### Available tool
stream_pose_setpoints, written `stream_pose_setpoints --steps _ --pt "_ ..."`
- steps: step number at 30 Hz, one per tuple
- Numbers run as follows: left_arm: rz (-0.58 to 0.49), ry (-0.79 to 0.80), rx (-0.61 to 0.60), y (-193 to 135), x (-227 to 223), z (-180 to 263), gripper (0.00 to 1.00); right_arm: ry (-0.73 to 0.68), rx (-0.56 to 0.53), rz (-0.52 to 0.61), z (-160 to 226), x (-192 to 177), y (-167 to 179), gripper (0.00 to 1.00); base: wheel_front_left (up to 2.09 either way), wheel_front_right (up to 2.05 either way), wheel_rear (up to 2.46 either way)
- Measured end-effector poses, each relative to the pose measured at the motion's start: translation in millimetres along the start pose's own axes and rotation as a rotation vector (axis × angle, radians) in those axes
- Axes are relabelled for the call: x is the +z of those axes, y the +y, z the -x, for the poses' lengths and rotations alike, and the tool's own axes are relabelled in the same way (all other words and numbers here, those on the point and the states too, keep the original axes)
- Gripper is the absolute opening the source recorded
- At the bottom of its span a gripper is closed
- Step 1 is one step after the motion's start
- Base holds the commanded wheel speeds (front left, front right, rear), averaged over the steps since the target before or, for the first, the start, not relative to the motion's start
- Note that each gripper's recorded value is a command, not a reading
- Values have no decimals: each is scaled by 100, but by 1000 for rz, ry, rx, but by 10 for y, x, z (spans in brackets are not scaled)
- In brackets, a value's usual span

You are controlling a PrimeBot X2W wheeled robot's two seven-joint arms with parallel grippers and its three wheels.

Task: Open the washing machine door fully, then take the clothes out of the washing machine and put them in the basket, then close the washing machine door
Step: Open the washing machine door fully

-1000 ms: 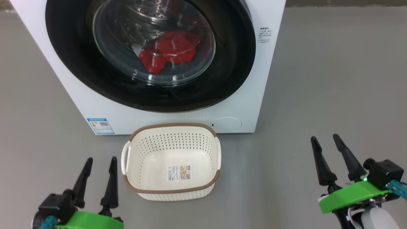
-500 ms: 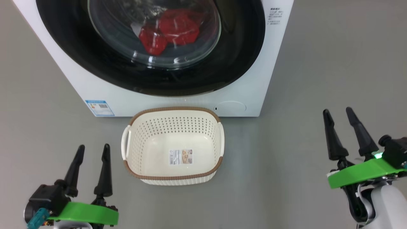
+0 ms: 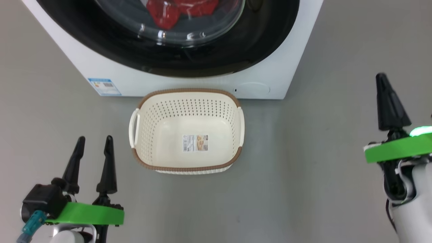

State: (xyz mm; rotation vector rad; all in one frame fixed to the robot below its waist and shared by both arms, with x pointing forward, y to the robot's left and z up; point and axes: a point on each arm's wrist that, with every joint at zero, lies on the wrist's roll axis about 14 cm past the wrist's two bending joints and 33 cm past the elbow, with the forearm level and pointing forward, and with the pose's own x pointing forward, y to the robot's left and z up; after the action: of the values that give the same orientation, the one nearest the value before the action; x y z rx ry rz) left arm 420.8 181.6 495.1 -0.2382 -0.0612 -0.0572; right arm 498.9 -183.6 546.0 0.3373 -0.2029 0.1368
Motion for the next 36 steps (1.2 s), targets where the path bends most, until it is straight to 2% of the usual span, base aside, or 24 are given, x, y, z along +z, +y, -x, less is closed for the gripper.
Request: stream_pose_setpoints --steps 4,9,17,36 --pt "-2 4 8 35 -33 -57 100 1 1 -41 -154 -49 -43 0 0 0 0" --pt "-2 7 16 68 -72 -124 100 26 3 -146 -342 -174 -78 0 0 0 0" --pt "-11 21 32 145 -142 -181 100 107 15 -215 -617 -409 -176 0 0 0 0" --pt "-20 47 56 255 -286 -281 100 220 93 -483 -1276 -432 23 0 0 0 0"
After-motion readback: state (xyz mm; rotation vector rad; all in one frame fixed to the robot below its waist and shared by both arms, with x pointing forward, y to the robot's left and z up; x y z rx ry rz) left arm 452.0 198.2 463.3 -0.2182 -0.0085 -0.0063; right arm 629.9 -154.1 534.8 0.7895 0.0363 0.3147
